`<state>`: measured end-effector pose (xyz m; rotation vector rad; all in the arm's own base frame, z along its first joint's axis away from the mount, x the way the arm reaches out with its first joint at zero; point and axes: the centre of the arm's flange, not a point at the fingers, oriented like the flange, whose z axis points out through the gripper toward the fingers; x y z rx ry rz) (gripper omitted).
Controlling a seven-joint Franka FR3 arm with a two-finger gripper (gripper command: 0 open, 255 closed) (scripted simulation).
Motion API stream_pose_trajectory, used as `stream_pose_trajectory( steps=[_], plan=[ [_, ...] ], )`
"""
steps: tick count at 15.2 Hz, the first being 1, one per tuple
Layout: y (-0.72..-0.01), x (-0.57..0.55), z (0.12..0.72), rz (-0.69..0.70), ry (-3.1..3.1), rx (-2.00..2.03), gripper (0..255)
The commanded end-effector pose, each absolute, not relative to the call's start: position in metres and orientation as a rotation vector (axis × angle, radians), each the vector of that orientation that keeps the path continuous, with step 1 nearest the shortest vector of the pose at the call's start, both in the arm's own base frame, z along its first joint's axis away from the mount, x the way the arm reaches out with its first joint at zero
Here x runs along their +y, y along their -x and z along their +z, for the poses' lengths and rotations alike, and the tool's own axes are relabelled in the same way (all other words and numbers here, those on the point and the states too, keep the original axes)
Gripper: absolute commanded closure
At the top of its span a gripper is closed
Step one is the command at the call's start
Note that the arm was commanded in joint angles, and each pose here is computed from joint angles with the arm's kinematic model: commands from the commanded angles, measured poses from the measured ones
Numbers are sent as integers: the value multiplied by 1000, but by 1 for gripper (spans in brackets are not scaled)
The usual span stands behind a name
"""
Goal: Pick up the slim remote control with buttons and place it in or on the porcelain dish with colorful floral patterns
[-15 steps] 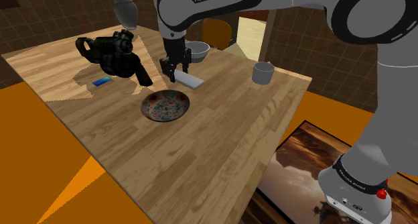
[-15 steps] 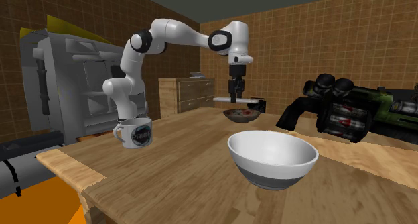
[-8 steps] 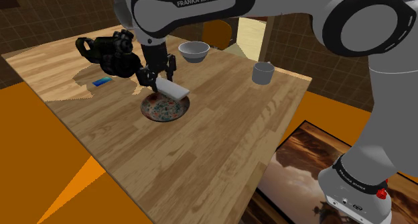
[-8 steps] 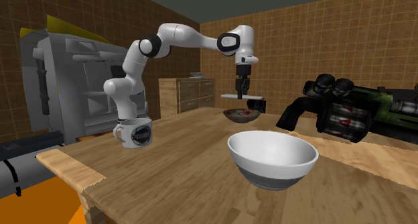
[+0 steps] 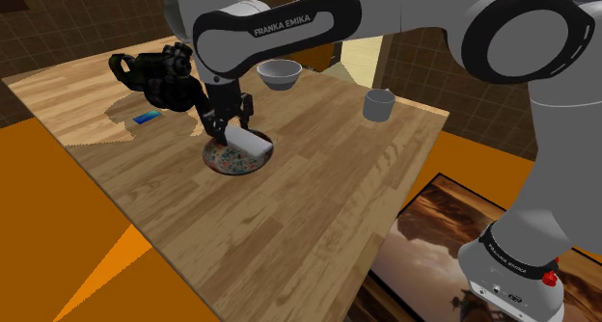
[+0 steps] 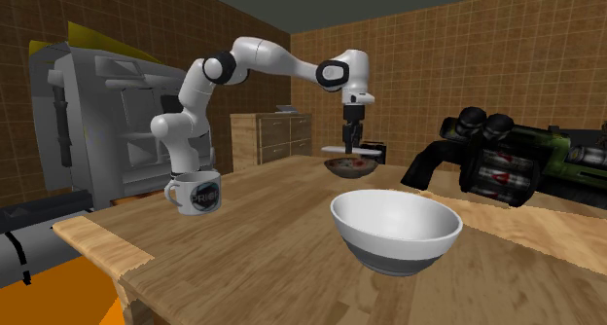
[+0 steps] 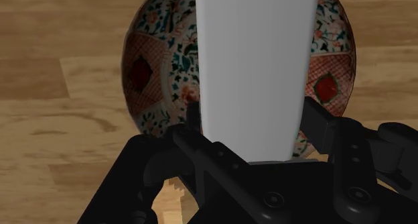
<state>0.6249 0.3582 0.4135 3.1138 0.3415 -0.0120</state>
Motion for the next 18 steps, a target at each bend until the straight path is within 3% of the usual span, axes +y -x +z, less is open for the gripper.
stream_pose_trajectory(
  steps=[1,13,14,18],
  plan=[
    [-625,358,403,-11,-3114,341,255],
    [-625,358,378,-11,-3114,341,255],
    [-625,358,378,-11,-3114,341,0],
    [-625,358,378,-11,-3114,341,0]
  ],
)
